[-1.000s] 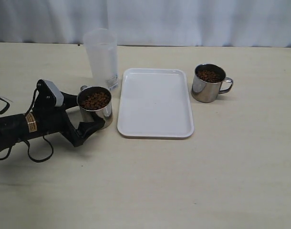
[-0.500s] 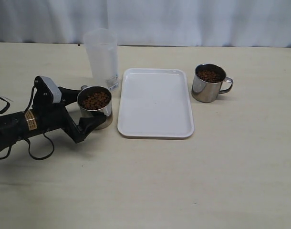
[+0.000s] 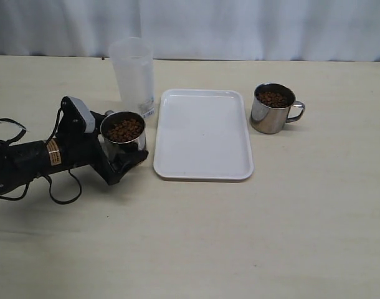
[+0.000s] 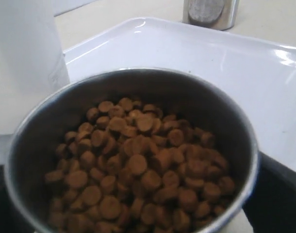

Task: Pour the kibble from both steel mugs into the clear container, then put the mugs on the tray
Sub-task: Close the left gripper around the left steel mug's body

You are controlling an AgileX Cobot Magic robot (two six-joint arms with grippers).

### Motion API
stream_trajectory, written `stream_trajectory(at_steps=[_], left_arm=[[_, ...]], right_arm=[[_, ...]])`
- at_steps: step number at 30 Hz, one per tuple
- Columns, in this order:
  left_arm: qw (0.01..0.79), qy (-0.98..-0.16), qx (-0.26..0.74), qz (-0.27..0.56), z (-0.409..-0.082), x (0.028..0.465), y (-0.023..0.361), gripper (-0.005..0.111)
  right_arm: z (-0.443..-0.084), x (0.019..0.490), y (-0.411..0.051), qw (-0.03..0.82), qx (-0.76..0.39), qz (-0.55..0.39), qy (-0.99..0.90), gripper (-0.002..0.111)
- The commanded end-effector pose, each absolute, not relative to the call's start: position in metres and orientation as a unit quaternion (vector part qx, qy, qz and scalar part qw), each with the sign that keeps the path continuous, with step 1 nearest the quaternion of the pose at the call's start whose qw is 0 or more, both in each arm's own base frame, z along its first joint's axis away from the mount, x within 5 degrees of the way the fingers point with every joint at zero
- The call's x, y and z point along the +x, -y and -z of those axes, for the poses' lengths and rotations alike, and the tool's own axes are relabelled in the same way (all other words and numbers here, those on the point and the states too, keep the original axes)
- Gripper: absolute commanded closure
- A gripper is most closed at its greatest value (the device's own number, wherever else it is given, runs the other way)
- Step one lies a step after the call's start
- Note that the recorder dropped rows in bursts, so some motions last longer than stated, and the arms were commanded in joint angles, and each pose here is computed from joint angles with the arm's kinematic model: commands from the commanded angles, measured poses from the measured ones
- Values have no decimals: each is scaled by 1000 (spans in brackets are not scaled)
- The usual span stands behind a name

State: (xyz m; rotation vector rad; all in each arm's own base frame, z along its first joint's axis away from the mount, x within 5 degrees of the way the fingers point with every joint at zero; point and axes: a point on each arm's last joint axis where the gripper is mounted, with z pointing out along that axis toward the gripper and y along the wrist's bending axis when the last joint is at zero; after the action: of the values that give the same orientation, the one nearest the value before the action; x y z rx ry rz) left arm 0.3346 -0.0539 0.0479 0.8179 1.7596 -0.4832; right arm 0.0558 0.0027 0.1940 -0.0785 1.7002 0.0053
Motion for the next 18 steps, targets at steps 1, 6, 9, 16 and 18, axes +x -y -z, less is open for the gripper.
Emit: stream_trajectory(at_steps=[1, 6, 9, 16, 18], left_arm=[[531, -758, 329, 185, -45, 339, 52, 30], [529, -762, 329, 178, -45, 342, 51, 30], [524, -764, 330, 180, -38, 346, 53, 30], [515, -770, 328, 188, -26, 348, 54, 30], [515, -770, 328, 188, -26, 348, 54, 30]], right_arm=[[-194, 56, -2, 662, -36, 3, -749, 103], [-194, 56, -2, 662, -36, 3, -749, 103], [-194, 56, -2, 662, -36, 3, -749, 103], [-194, 56, -2, 662, -36, 3, -749, 103], [-194, 56, -2, 662, -36, 3, -749, 103]])
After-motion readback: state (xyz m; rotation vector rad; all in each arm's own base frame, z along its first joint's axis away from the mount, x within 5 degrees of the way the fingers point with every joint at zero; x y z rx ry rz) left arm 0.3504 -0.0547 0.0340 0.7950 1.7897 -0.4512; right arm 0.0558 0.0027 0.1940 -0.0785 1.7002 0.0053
